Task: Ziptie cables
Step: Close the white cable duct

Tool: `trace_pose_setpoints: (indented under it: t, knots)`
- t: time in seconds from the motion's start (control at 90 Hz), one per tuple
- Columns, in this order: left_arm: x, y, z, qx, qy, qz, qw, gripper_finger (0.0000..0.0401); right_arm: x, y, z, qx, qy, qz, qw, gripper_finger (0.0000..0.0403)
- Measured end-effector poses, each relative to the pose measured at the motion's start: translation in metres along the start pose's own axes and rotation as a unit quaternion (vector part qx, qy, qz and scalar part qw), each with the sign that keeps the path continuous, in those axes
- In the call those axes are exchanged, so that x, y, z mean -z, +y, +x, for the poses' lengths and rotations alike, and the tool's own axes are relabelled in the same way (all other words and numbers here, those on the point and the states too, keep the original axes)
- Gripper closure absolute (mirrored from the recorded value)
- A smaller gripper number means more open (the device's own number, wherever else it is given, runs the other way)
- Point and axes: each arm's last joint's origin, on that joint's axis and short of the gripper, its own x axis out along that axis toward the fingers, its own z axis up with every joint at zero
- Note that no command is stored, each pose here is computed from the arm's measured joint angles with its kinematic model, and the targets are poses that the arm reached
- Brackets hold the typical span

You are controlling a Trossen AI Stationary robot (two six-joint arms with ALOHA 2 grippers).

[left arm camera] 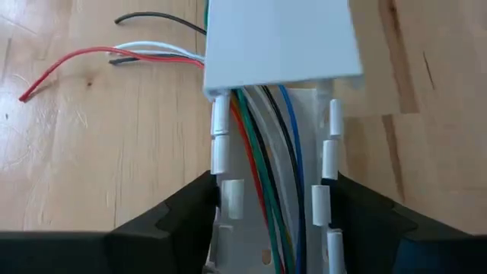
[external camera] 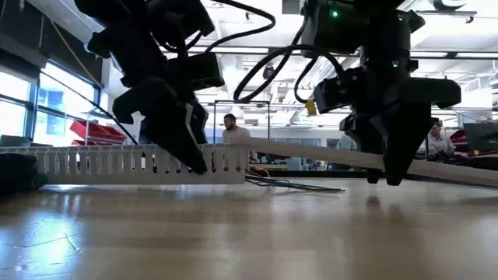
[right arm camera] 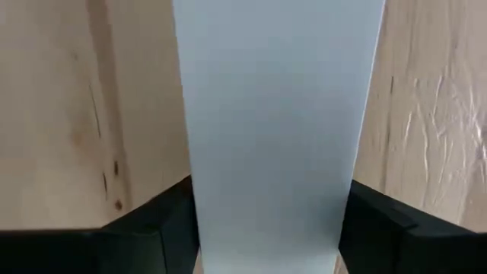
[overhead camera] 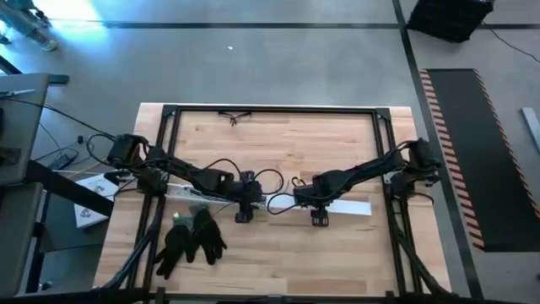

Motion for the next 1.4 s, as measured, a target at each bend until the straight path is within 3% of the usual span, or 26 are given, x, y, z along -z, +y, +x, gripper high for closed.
trace_pose_setpoints:
  t: [0.444,0.778,0.911,1.044,1.211,1.4]
  knots:
    - [0.003,-0.001,0.003,0.017,0.013,-0.007,1.0,0.0199,-0.004,0.0,-0.001,-0.016,-0.021,-0.024,0.999,0.0109]
    - [0.003,0.007,0.004,0.009,0.014,-0.025,1.0,0.0199,0.004,0.011,-0.04,0.02,-0.094,-0.034,0.995,0.0107]
    - [0.003,0.009,0.004,0.005,0.018,-0.034,0.999,0.0199,0.024,0.026,-0.051,0.07,-0.134,-0.052,0.987,0.0107]
    - [0.004,0.009,0.004,0.004,0.022,-0.034,0.999,0.0199,0.058,0.031,-0.041,0.099,-0.148,-0.011,0.984,0.0107]
    - [0.004,0.009,0.004,0.003,0.022,-0.034,0.999,0.0199,0.096,0.025,-0.014,0.084,-0.15,0.053,0.984,0.0107]
    - [0.004,0.009,0.004,0.003,0.023,-0.033,0.999,0.0199,0.113,0.019,0.01,0.071,-0.171,0.083,0.979,0.0107]
